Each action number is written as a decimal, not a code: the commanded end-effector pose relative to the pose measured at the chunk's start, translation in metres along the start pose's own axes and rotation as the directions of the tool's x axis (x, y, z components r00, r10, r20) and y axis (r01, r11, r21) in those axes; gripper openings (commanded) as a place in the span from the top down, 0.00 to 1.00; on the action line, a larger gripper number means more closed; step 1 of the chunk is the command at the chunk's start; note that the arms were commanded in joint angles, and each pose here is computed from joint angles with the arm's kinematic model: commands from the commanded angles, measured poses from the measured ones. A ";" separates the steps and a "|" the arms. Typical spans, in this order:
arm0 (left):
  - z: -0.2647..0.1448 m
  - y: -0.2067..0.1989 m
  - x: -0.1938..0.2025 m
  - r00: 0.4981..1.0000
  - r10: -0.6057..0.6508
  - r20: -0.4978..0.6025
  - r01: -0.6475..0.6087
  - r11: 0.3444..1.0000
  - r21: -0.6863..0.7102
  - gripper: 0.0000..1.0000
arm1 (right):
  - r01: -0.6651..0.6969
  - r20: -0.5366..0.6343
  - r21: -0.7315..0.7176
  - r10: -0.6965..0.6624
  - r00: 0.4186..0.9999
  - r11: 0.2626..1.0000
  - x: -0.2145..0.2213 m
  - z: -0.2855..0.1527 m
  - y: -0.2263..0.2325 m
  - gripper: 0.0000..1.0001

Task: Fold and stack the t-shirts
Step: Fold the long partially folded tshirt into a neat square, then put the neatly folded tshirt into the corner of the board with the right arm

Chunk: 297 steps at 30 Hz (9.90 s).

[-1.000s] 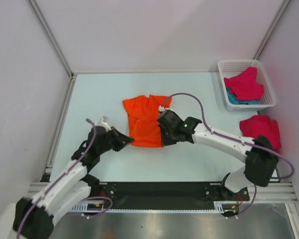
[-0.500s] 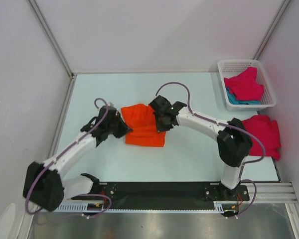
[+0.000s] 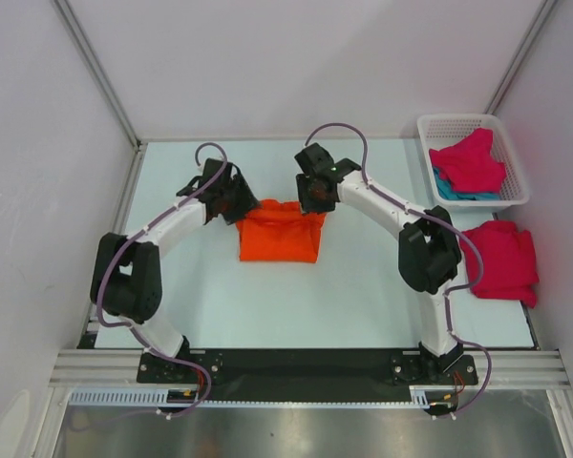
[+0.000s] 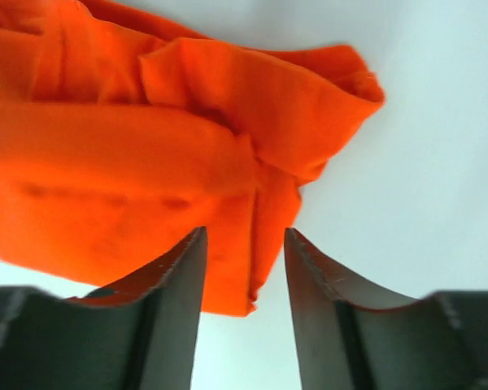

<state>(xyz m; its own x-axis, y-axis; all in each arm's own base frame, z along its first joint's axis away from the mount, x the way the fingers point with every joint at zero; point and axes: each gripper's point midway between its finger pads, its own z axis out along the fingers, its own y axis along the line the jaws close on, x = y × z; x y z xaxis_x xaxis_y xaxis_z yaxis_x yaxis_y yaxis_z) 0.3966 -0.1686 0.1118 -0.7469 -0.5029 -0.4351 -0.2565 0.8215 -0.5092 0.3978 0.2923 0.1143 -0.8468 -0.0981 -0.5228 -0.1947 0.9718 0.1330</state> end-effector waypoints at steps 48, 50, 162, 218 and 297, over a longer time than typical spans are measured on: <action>-0.113 0.073 0.074 0.990 0.001 0.143 -0.013 0.997 0.082 0.09 | 0.054 0.315 -0.184 0.007 0.949 0.982 -0.106 -0.139 0.049 0.46; -0.137 0.048 0.053 0.976 0.003 0.217 -0.038 0.987 0.157 0.09 | 0.042 0.290 -0.169 0.009 0.957 0.985 -0.064 -0.151 0.049 0.46; -0.178 0.042 0.020 0.923 0.376 0.075 -0.380 0.924 0.049 0.01 | -0.569 -0.023 -0.188 0.575 0.818 0.801 0.123 0.081 0.027 0.60; -0.150 0.027 0.056 0.946 0.324 -0.020 -0.304 0.904 0.301 0.00 | -0.763 0.538 0.412 0.543 0.645 0.499 0.085 -0.239 -0.398 1.00; -0.046 -0.076 0.240 0.895 0.404 -0.188 -0.269 0.826 0.496 0.00 | -0.197 -0.057 -0.017 0.196 0.979 0.980 0.033 -0.060 -0.037 1.00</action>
<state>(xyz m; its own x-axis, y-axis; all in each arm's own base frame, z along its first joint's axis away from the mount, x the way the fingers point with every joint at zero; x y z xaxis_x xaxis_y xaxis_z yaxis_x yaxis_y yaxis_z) 0.1710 -0.3073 0.0572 -0.9487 0.0386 -0.3138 0.2526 0.6893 -0.6790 0.3525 0.2406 0.1260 -0.9110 0.0653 -0.4071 -0.0295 0.9745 0.2225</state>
